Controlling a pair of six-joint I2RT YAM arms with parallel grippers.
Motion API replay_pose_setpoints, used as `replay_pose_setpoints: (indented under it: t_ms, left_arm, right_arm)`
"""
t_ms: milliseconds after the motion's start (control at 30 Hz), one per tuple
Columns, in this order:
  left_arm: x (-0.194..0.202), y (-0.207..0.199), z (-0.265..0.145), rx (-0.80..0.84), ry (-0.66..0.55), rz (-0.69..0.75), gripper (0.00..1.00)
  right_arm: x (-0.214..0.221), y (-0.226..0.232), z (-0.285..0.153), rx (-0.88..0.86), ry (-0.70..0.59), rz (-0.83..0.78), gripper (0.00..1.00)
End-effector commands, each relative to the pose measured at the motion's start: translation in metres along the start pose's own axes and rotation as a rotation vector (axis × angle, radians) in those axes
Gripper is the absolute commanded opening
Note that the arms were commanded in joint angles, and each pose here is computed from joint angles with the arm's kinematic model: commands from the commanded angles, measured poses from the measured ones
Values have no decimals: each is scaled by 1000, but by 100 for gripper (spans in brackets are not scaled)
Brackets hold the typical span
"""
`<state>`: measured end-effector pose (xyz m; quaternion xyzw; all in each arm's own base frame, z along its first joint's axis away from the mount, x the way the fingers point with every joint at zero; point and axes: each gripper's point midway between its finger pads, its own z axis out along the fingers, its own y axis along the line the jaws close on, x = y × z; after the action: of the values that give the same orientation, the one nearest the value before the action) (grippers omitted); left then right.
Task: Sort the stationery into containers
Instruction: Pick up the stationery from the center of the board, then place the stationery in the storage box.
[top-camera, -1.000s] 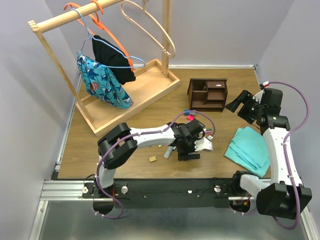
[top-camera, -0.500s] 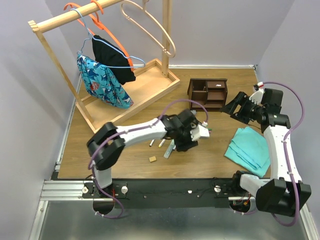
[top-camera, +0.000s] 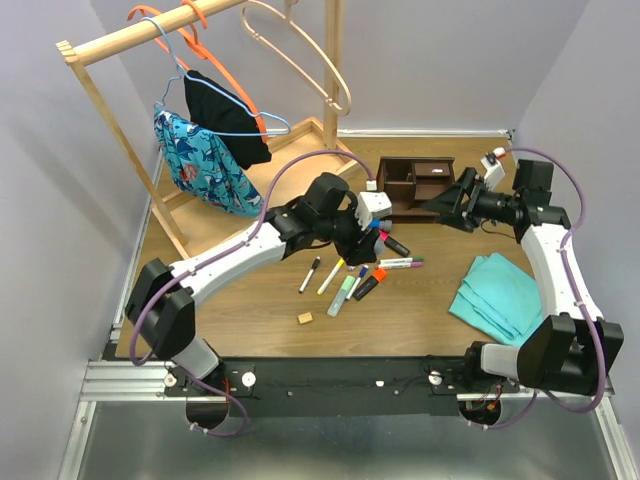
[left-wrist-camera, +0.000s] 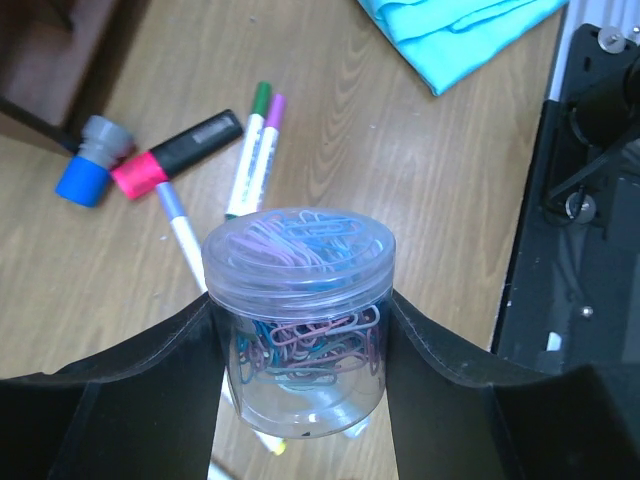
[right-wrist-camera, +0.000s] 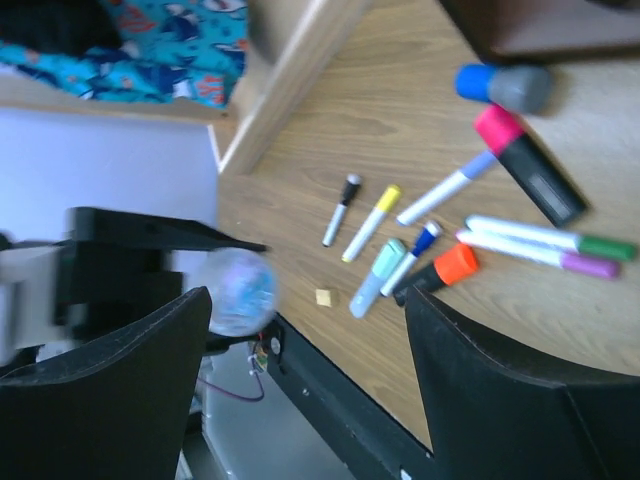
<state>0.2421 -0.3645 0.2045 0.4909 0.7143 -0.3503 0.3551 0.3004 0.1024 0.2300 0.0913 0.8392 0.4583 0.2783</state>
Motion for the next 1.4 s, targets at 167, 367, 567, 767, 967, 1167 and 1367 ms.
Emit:
replay_pose_setpoints:
  t_ms: [167,367,567,767,967,1167,1367]
  left_arm:
    - [-39,-8,13,78,-80,-35,48]
    - [-50,-12,11,95,-102,-55,49]
    - [-52,-18,8,114,-110,-56,50]
    - [-50,-26,11,135,-103,-42,50]
    - [-48,-32,14,145,-94,-33,50]
    - [-43,-31,18,141,-77,-33,51]
    - [-40,-25,21,117,-63,7,51]
  right_arm:
    - [5,50,21,-146,105,-93,94]
    - [22,30,36,-97,170,-74,100]
    - [29,38,48,-107,201,-105,100]
    - [38,43,54,-116,242,-116,98]
    - [51,46,55,-127,271,-128,93]
    - [62,52,50,-147,304,-139,90]
    - [68,55,44,-163,323,-148,87]
